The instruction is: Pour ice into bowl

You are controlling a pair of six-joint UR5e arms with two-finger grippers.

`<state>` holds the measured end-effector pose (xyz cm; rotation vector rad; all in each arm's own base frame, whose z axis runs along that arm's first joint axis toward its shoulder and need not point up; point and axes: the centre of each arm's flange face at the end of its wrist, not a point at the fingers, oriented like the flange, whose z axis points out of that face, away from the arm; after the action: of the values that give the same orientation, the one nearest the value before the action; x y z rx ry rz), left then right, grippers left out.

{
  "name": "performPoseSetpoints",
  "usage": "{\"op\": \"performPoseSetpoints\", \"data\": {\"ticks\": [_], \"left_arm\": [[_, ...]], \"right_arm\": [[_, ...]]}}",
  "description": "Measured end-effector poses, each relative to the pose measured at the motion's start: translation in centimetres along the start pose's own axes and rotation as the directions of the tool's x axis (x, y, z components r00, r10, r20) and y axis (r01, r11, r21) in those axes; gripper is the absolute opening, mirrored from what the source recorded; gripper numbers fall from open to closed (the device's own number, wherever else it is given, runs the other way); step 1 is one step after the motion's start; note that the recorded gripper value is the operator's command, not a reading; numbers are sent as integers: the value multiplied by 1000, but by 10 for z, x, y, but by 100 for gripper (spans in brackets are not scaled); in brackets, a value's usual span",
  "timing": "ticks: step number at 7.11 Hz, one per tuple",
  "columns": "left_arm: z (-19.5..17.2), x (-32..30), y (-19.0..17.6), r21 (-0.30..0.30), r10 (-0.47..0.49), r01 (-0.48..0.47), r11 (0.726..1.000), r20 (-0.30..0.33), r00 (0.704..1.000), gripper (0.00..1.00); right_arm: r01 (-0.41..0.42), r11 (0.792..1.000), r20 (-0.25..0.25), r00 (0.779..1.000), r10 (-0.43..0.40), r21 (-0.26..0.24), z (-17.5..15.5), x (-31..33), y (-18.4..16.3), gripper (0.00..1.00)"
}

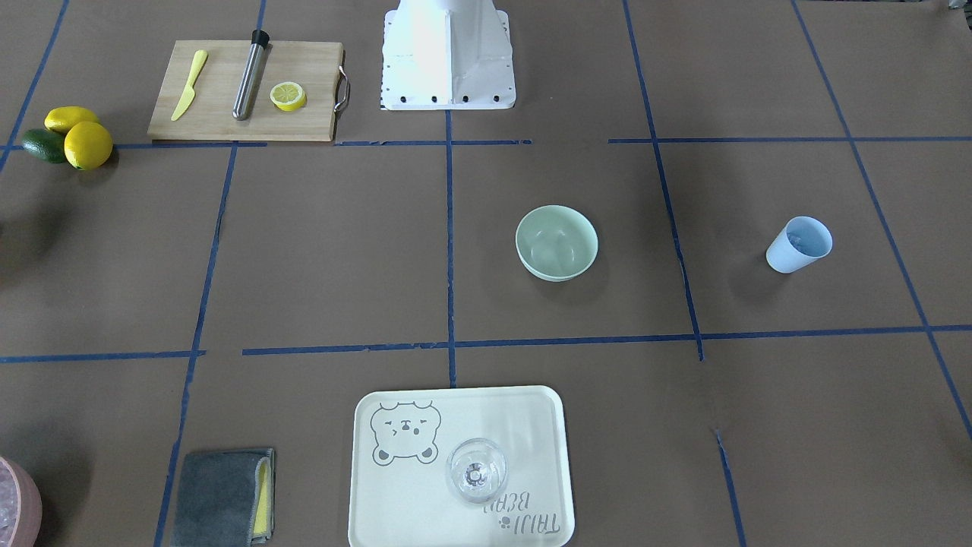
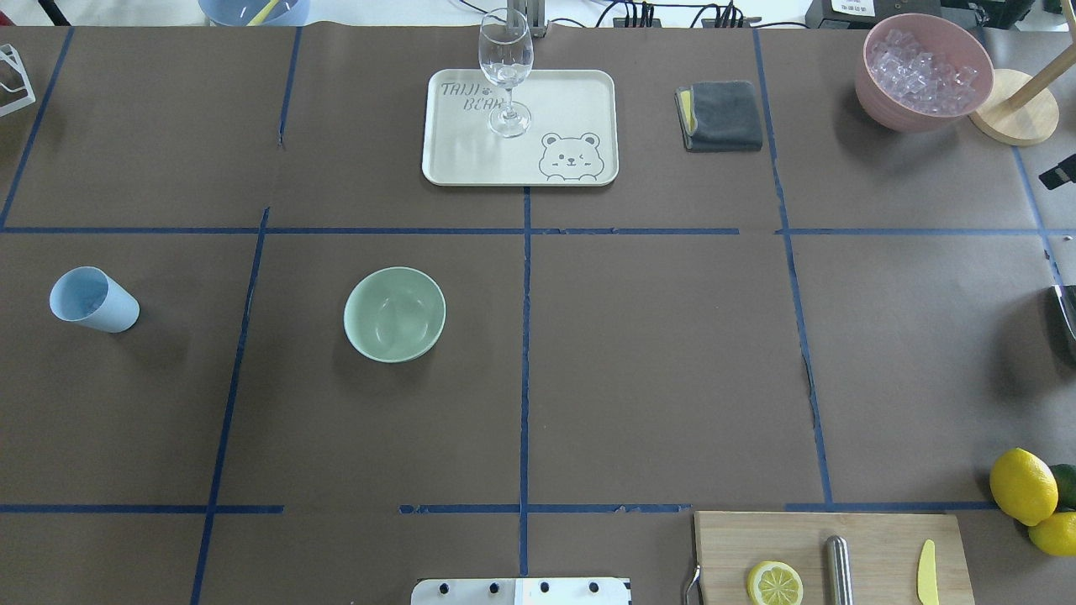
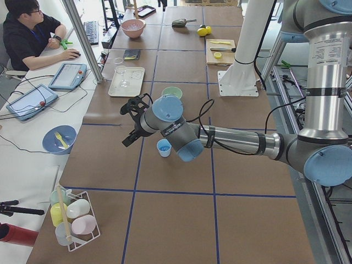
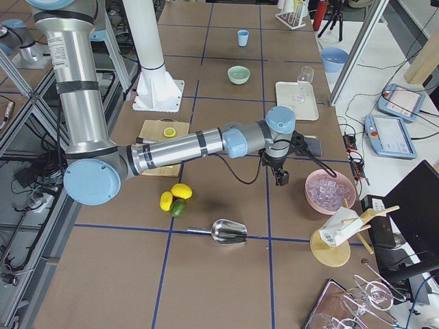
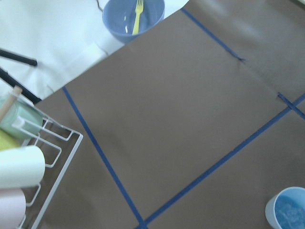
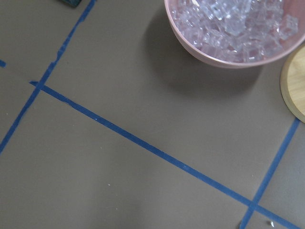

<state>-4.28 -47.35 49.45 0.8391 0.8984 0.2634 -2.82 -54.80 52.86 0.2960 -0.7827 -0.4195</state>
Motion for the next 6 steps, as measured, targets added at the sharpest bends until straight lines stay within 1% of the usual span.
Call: {"op": "performPoseSetpoints", "data": {"ticks": [1, 2, 4, 5, 6], "left_arm": [[11, 23, 10, 43, -40, 41, 998, -27, 999, 100], [25, 51, 24, 83, -62, 63, 995, -18, 998, 100], [52, 115, 52, 129, -156, 151, 980, 26, 987, 100], [67, 142, 66, 149, -207, 197, 969, 51, 977, 100], [81, 166, 85, 178, -265, 248, 952, 78, 961, 100]], "right_arm": [[-18, 1000, -4, 1000, 18, 0, -2, 7, 12, 100], [-28, 1000, -5, 1000, 28, 0, -3, 10, 18, 100], [-40, 999, -8, 999, 40, -3, -3, 13, 25, 100], [-41, 999, -11, 999, 40, -3, -4, 12, 27, 100], [-43, 999, -12, 999, 43, -4, -4, 12, 29, 100]]}}
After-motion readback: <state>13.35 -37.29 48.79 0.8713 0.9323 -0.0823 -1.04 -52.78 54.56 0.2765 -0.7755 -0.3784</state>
